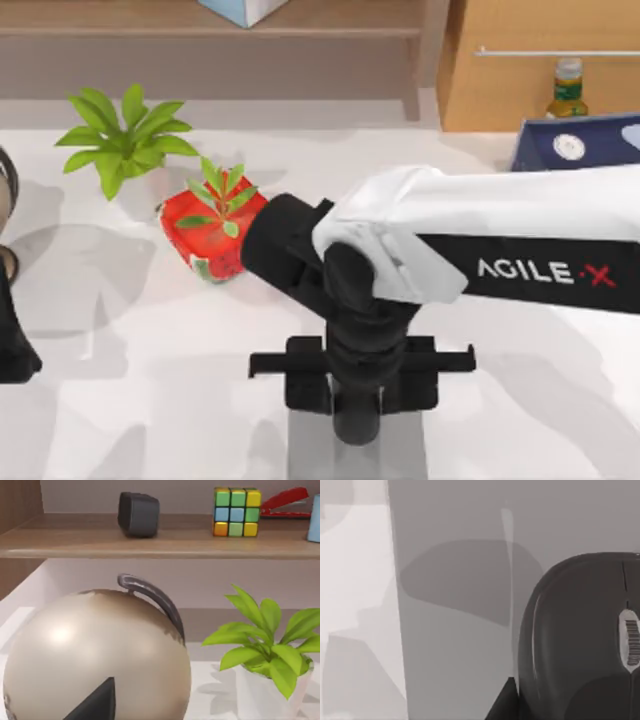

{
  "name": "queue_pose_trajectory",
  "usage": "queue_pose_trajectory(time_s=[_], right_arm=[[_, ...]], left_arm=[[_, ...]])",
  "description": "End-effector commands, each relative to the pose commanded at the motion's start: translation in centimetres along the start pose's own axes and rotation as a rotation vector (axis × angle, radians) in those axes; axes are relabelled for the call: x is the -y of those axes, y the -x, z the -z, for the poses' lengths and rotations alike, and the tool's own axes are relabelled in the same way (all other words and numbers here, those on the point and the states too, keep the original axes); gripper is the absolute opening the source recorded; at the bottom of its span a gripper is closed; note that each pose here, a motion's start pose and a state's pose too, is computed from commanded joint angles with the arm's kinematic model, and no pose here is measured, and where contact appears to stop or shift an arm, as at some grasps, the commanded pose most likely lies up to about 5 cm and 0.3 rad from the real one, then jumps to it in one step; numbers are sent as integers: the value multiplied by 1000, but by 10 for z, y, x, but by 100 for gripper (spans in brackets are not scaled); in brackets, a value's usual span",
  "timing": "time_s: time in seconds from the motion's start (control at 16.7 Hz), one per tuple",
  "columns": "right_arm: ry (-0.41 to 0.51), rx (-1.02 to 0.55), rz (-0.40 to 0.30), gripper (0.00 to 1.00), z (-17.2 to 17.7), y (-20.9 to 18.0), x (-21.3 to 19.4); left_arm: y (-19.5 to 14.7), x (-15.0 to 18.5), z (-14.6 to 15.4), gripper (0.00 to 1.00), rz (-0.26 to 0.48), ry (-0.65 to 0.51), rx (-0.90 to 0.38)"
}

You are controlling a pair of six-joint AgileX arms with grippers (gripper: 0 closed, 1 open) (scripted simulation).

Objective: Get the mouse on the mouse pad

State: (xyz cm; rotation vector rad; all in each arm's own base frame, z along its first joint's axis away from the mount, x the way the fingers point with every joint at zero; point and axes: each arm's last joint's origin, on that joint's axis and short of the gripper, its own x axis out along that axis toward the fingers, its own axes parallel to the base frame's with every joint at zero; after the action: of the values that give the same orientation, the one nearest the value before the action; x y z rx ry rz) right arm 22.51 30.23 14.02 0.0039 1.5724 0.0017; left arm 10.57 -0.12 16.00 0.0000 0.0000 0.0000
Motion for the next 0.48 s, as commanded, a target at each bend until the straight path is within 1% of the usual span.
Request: queue_pose_trajectory(time_s=[0.48], right_arm=[[0, 0, 0, 60, 0, 0, 0]], left_arm=[[0, 0, 0, 100, 0, 0, 0]])
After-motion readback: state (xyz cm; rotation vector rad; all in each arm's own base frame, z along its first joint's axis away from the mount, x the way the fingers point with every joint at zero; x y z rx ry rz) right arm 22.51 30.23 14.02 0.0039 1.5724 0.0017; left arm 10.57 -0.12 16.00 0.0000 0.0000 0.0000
